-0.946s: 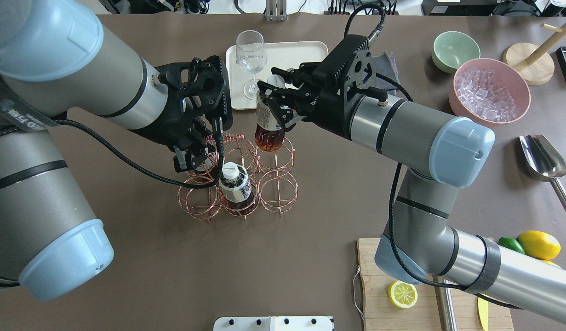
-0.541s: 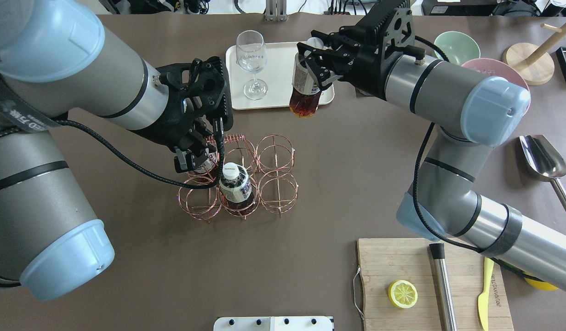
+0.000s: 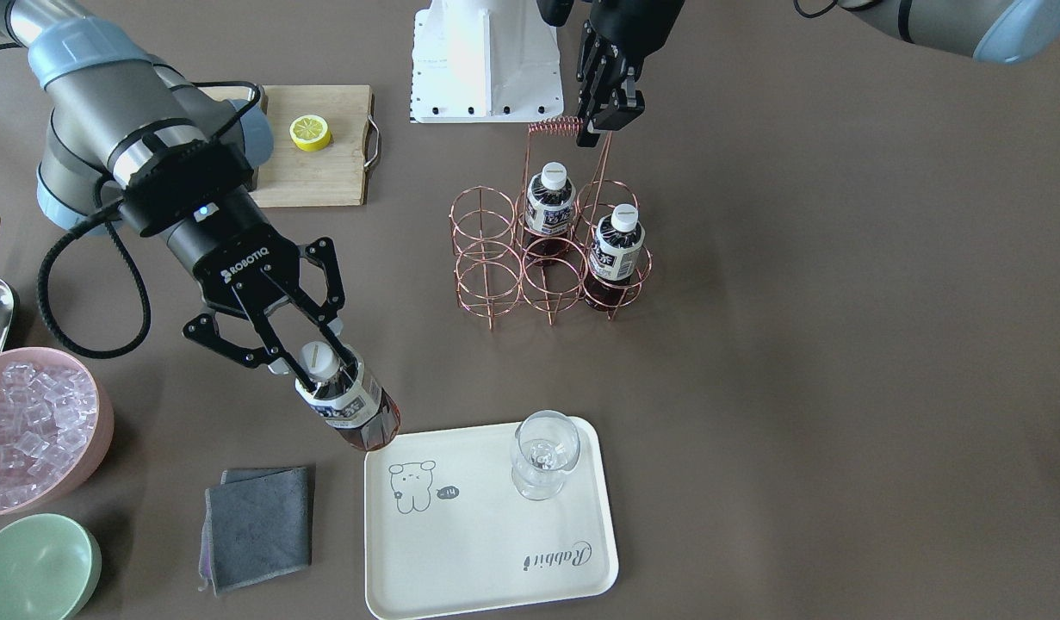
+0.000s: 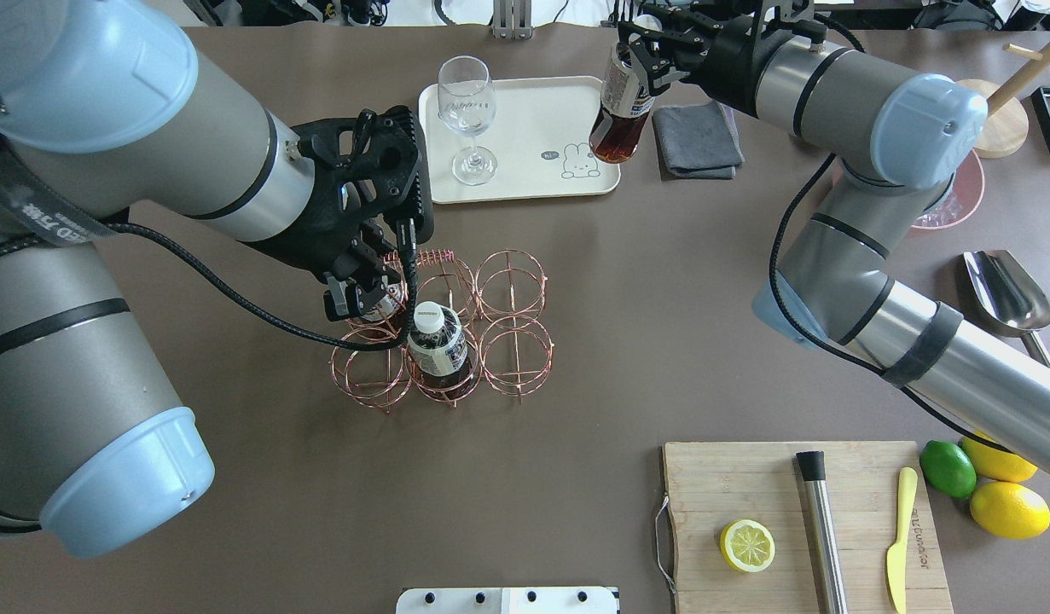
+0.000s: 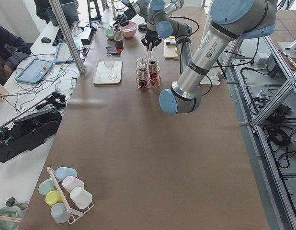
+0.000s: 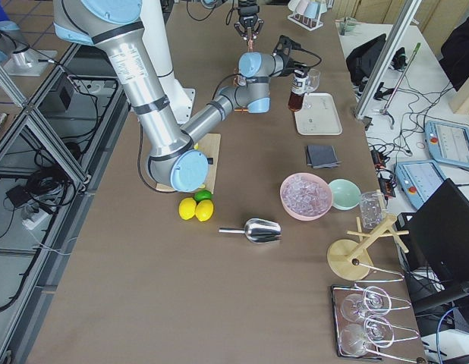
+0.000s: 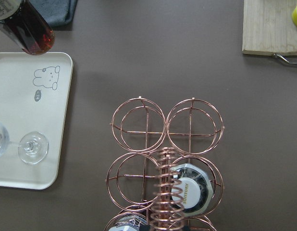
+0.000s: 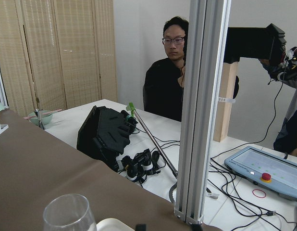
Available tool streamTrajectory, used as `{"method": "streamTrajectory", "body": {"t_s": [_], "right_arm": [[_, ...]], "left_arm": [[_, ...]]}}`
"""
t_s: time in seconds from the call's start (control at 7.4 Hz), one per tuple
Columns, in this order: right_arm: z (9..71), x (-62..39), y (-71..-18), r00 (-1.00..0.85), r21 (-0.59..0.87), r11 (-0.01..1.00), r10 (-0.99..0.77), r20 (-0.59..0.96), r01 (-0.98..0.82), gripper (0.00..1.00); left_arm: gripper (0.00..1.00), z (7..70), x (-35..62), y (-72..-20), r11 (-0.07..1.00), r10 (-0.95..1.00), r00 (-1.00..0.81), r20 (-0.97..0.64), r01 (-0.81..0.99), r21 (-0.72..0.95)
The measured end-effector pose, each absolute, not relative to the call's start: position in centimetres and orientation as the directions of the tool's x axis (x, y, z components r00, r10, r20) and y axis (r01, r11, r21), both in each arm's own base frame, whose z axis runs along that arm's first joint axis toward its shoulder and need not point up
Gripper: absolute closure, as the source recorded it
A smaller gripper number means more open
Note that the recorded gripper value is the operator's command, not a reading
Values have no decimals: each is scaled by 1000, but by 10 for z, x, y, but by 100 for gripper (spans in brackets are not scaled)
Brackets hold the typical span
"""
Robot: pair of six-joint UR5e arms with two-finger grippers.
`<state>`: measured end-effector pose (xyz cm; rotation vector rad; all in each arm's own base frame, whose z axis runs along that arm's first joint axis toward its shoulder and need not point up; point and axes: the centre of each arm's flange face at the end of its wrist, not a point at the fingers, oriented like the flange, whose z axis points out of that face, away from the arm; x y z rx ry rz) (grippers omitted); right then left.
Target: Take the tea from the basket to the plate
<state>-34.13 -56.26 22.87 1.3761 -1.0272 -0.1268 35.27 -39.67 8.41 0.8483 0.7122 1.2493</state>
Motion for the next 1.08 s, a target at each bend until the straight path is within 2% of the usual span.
{"method": "streamTrajectory", "body": {"t_s": [0.27,0.68,1.08], "right_arm": [[242,-363,-599,563,821,260,-620,546,-509,100],[221,-401,-633,577,816,264,-597,557,-515,100],[228,-432,-649,617,819,278,-549,564,-501,100]], "left_arm": [[100,84,345,-401,108,977,213,4,-512,852],[100,81,320,-407,129,963,269,19,-518,845],[100,94,273,-434,137,961,278,15,-517,845]]}}
